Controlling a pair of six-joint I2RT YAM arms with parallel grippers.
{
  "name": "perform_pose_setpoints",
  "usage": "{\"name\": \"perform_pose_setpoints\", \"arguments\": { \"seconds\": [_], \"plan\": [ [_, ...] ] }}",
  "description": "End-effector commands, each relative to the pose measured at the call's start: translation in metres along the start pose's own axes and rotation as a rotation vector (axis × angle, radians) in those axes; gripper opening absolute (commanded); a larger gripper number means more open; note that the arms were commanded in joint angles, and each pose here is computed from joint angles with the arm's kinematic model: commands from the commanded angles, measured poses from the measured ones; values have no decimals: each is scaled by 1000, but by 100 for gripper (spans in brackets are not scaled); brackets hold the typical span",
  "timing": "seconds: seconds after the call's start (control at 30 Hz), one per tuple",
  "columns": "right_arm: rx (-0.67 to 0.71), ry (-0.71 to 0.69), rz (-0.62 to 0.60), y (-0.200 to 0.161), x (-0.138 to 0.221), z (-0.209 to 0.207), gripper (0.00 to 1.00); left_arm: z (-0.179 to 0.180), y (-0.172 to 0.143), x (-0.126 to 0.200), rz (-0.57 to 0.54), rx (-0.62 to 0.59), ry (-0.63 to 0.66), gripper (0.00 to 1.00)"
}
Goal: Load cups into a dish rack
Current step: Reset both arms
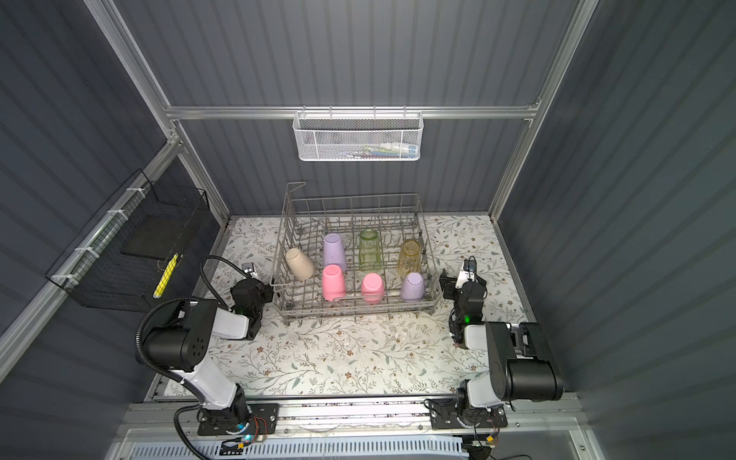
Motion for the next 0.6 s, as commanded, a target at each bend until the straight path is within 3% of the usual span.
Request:
{"name": "perform_pose_setpoints", "arguments": {
  "seconds": [0.0, 0.4, 0.57],
  "plan": [
    [-3, 5, -15, 5, 0, 1, 99, 0, 9, -2, -29, -13, 14, 100],
    [-3, 6, -14, 5, 0, 2, 99, 0, 8, -1, -29, -12, 12, 100],
    [34, 110, -60, 5, 10, 18, 99, -1, 9, -1, -29, -12, 11, 100]
  ]
}}
Point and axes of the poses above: each gripper's point midway between its finger pads, its own x axis back along the fingers, its own z axis along the line the jaws close on, y = z × x, the point moved 1 cm from there along x, back along the fingers, and after that the axes turned 2 degrees about x, right-handed, at the moved point
